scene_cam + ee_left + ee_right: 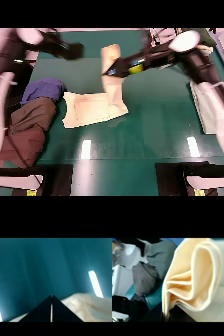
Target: Fold the shirts.
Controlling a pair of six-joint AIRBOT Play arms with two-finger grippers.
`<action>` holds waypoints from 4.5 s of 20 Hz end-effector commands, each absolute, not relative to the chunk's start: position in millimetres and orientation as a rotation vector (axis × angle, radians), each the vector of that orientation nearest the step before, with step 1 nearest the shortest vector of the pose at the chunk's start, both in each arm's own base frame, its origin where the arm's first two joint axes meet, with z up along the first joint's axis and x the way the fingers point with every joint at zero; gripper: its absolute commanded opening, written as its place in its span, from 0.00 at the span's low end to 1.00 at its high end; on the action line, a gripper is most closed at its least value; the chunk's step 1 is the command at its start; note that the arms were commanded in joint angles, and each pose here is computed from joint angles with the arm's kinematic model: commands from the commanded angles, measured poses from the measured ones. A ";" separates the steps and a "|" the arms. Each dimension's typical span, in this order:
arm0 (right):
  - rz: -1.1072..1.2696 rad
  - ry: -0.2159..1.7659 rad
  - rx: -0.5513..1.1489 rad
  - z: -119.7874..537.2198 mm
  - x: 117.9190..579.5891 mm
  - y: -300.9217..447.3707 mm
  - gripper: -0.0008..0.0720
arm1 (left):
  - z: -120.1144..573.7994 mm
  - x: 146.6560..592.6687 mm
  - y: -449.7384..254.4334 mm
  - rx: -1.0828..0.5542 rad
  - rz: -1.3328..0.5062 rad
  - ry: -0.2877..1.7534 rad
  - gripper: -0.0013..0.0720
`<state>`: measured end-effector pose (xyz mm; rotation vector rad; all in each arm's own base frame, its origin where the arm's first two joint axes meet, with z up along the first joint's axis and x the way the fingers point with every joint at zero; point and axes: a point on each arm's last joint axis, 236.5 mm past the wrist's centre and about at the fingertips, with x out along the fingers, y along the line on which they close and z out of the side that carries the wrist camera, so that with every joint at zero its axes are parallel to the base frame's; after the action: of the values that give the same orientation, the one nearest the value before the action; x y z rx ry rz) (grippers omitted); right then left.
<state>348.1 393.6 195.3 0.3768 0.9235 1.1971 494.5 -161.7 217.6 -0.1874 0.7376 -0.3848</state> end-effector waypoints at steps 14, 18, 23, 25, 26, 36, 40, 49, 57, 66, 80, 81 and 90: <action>0.849 1.216 0.255 34.7 396.1 322.1 0.50 | 298.7 449.5 -94.5 -0.109 -0.276 0.591 0.05; 0.649 1.389 0.457 -28.8 385.8 242.3 0.84 | 285.6 450.2 -124.6 -0.069 -0.344 0.620 0.05; 0.652 1.490 0.617 -72.4 374.4 268.7 0.83 | 266.2 455.2 -154.4 -0.050 -0.398 0.657 0.05; 0.686 1.480 0.592 -79.3 375.6 300.7 0.82 | 262.4 455.7 -162.6 -0.042 -0.414 0.662 0.05; 0.715 1.471 0.590 -79.7 377.1 321.4 0.82 | 261.6 455.8 -163.2 -0.041 -0.417 0.664 0.05; 0.784 1.253 0.410 -30.9 434.8 346.3 0.04 | 260.2 446.3 -184.9 -0.025 -0.468 0.674 0.04; 0.543 1.170 0.347 24.3 477.5 205.2 0.04 | 262.0 425.9 -230.7 0.021 -0.572 0.664 0.05; -0.014 0.941 0.505 111.0 463.4 -111.4 0.04 | 270.1 418.9 -255.0 0.013 -0.619 0.628 0.05; -0.225 0.668 0.637 150.6 453.5 -227.2 0.04 | 270.1 418.9 -254.9 -0.005 -0.613 0.634 0.05; -0.214 0.532 0.520 231.8 459.9 -234.6 0.04 | 268.1 417.6 -254.5 -0.001 -0.614 0.643 0.05; -0.492 0.906 0.503 120.7 300.1 -225.4 0.04 | 263.0 414.6 -252.7 0.029 -0.619 0.661 0.05; -0.511 0.927 0.531 108.3 286.2 -224.5 0.04 | 263.2 414.5 -252.6 0.029 -0.619 0.661 0.05; -0.542 0.940 0.657 90.4 255.9 -220.4 0.69 | 270.4 418.4 -255.5 0.011 -0.622 0.627 0.05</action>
<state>244.0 -232.9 77.6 0.6226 0.9777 -0.5950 417.4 -254.3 268.2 0.0158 0.6379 -0.6197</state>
